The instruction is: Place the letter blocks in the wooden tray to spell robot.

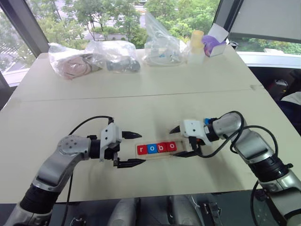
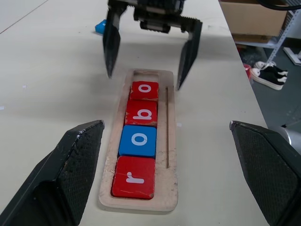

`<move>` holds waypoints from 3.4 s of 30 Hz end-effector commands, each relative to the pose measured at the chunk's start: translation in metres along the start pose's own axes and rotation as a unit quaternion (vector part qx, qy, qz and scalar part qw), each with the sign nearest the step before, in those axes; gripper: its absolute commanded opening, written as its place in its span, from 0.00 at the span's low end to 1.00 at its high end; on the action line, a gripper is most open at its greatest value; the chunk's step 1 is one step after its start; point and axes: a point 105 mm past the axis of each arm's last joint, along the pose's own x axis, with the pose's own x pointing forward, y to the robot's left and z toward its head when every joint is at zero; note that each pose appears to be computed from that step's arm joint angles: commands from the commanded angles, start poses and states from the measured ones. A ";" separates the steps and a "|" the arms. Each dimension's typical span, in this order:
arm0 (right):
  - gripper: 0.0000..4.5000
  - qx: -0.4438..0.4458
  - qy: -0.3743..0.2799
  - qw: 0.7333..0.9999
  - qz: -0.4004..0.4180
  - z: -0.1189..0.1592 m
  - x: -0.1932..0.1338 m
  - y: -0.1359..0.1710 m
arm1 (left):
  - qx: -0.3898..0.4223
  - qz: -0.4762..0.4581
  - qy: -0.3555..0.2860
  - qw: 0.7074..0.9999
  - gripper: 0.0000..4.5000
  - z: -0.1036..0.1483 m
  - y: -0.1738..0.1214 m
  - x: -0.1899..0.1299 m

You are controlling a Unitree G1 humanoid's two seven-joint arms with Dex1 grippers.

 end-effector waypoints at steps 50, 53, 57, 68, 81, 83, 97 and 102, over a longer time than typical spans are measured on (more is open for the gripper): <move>0.26 0.485 0.087 0.748 -0.445 -0.064 -0.040 0.016 | 0.021 0.001 -0.017 1.000 1.00 0.010 0.001 -0.002; 0.26 0.478 0.076 0.765 -0.424 -0.058 -0.039 0.042 | 0.020 -0.001 -0.017 1.000 1.00 0.010 0.001 -0.002; 0.26 0.466 0.070 0.778 -0.415 -0.052 -0.039 0.055 | 0.018 -0.005 -0.018 1.000 1.00 0.008 0.000 -0.001; 0.56 0.460 0.056 0.787 -0.406 -0.045 -0.038 0.050 | 0.019 -0.007 -0.020 1.000 1.00 0.008 0.001 0.001; 1.00 0.167 0.084 0.960 -0.207 -0.035 -0.088 0.008 | 0.022 -0.005 -0.020 1.000 1.00 0.009 0.005 0.002; 1.00 0.126 0.077 0.976 -0.159 -0.041 -0.088 0.011 | 0.024 -0.005 -0.021 0.999 1.00 0.009 0.006 0.003; 1.00 0.072 0.066 0.995 -0.036 -0.080 -0.069 0.015 | 0.028 -0.005 -0.021 0.999 1.00 0.012 0.003 0.000; 0.94 0.074 0.058 0.995 -0.036 -0.083 -0.064 0.014 | 0.029 -0.006 -0.019 0.999 1.00 0.012 0.004 -0.001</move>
